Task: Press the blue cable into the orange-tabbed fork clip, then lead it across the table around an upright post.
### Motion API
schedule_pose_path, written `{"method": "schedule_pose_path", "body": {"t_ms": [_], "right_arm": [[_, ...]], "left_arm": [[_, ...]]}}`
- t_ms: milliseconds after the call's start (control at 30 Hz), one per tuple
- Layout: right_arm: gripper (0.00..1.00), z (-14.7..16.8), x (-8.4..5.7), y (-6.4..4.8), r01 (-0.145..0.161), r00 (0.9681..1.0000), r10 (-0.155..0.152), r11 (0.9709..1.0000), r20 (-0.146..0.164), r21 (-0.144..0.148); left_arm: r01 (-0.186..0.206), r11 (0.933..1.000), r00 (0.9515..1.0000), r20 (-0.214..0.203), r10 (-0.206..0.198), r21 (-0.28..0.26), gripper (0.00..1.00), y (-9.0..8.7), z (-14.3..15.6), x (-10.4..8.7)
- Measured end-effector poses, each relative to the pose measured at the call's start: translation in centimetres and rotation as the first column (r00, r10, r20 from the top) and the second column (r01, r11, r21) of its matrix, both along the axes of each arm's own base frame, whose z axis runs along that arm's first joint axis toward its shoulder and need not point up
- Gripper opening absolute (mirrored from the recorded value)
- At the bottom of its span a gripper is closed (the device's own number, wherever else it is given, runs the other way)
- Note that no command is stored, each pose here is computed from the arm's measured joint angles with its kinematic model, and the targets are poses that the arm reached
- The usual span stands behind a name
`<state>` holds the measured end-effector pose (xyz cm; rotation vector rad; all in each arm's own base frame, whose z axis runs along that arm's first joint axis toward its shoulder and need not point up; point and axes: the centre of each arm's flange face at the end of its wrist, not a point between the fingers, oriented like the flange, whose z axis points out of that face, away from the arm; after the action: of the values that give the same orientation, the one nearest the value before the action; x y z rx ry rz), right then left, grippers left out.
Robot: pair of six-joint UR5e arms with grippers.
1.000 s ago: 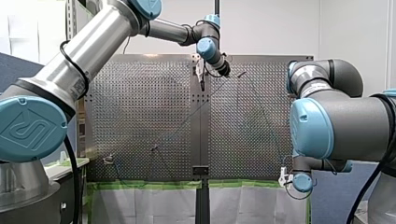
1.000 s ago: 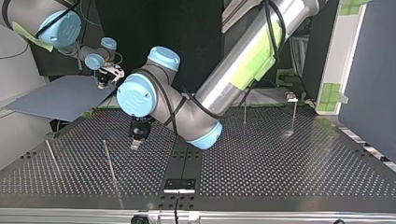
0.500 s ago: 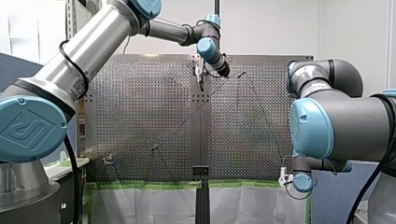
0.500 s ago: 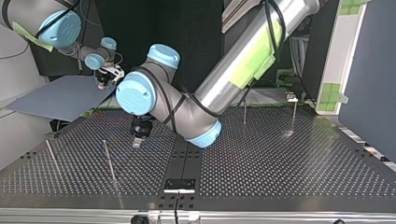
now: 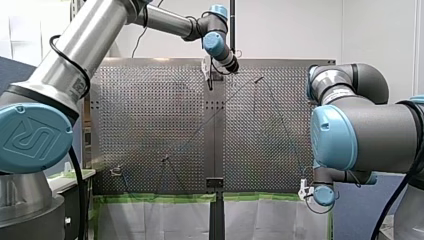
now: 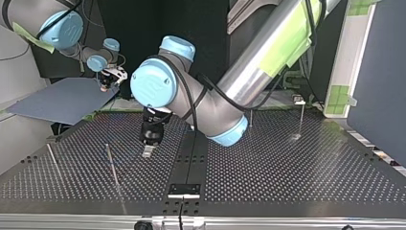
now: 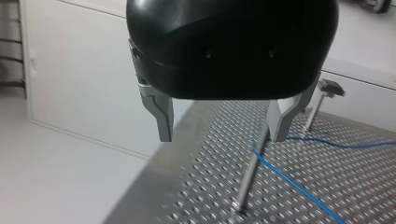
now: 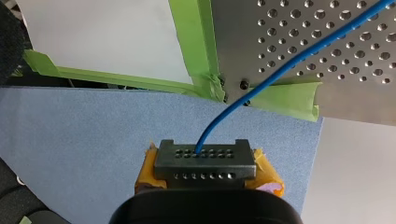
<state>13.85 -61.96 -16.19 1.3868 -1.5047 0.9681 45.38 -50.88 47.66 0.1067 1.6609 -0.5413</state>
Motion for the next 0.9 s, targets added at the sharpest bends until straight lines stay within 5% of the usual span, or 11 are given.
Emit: {"method": "schedule_pose_path", "body": {"t_ms": [400,900], "right_arm": [[0.00,0.0,0.0,0.0,0.000,1.0000,0.000,1.0000,0.000,0.001],[0.00,0.0,0.0,0.0,-0.003,1.0000,0.003,1.0000,-0.003,0.001]], "left_arm": [[-0.038,0.9970,0.9949,0.091,0.044,-0.067,1.00,1.8,3.1,-3.4],[-0.009,0.9865,0.9818,0.186,0.040,-0.164,1.00,4.2,6.1,-6.9]]}}
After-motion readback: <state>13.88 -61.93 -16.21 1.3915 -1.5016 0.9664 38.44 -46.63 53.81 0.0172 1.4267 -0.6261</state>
